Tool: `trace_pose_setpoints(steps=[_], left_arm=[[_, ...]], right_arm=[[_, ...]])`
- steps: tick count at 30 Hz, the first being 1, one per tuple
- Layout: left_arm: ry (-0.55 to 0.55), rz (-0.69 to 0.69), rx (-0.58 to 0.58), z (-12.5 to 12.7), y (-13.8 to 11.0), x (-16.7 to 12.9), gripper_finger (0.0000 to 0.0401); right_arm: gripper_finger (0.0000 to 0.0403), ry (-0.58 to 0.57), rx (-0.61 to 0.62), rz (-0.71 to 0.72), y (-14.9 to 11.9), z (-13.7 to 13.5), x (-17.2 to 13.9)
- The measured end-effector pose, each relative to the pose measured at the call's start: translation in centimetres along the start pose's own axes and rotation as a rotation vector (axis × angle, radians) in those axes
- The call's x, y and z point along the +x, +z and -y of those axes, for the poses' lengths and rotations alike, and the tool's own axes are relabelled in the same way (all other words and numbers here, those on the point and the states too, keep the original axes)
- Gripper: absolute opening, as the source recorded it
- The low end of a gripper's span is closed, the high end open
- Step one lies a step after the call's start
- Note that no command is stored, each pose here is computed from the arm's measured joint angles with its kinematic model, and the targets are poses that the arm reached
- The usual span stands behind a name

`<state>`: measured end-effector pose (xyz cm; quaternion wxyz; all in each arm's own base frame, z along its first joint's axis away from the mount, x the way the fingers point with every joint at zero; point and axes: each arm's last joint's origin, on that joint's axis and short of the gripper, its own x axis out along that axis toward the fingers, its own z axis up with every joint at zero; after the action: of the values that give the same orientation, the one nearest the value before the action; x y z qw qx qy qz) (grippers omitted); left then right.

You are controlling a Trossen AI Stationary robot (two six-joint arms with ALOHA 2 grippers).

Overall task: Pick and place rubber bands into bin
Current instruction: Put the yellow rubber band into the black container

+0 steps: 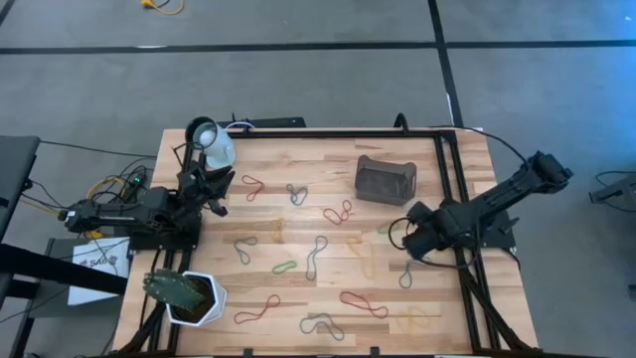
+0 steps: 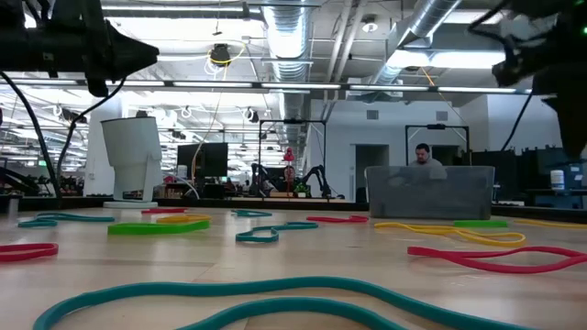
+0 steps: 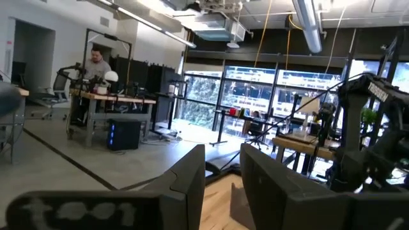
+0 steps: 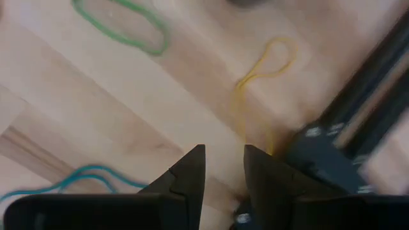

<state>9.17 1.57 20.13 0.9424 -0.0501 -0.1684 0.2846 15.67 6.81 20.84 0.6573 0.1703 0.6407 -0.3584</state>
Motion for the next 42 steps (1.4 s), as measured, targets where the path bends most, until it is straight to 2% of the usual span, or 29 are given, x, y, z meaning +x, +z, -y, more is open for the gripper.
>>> trace_pose_setpoints(steps=[8, 14, 19, 24, 28, 33, 42], left_arm=[[0.0, 0.002, -0.001, 0.0, 0.0, 0.0, 0.0088], [0.0, 0.004, 0.006, 0.0, 0.0, 0.0, 0.0088], [0.0, 0.004, 0.01, 0.0, 0.0, 0.0, 0.0088], [0.0, 0.003, 0.011, 0.0, 0.0, 0.0, 0.0088], [0.0, 0.003, 0.011, 0.0, 0.0, 0.0, 0.0088], [0.0, 0.001, 0.013, 0.0, 0.0, 0.0, 0.0088], [0.0, 0.0, 0.019, 0.0, 0.0, 0.0, 0.0088]], right_arm=[[0.0102, 0.001, 0.027, -0.016, -0.1, 0.7, 0.9], [0.0102, 0.003, 0.042, 0.021, 0.3, 3.6, 0.1], [0.01, 0.112, 0.105, 0.13, 0.9, 5.3, -0.9], [0.0098, 0.209, 0.163, 0.182, 2.1, 4.6, -1.0], [0.0098, 0.149, 0.179, 0.145, 3.1, 3.7, 0.0], [0.0098, 0.031, 0.22, 0.015, 4.0, 2.6, 1.9], [0.0098, -0.122, 0.094, -0.191, 5.8, 1.1, 5.7]])
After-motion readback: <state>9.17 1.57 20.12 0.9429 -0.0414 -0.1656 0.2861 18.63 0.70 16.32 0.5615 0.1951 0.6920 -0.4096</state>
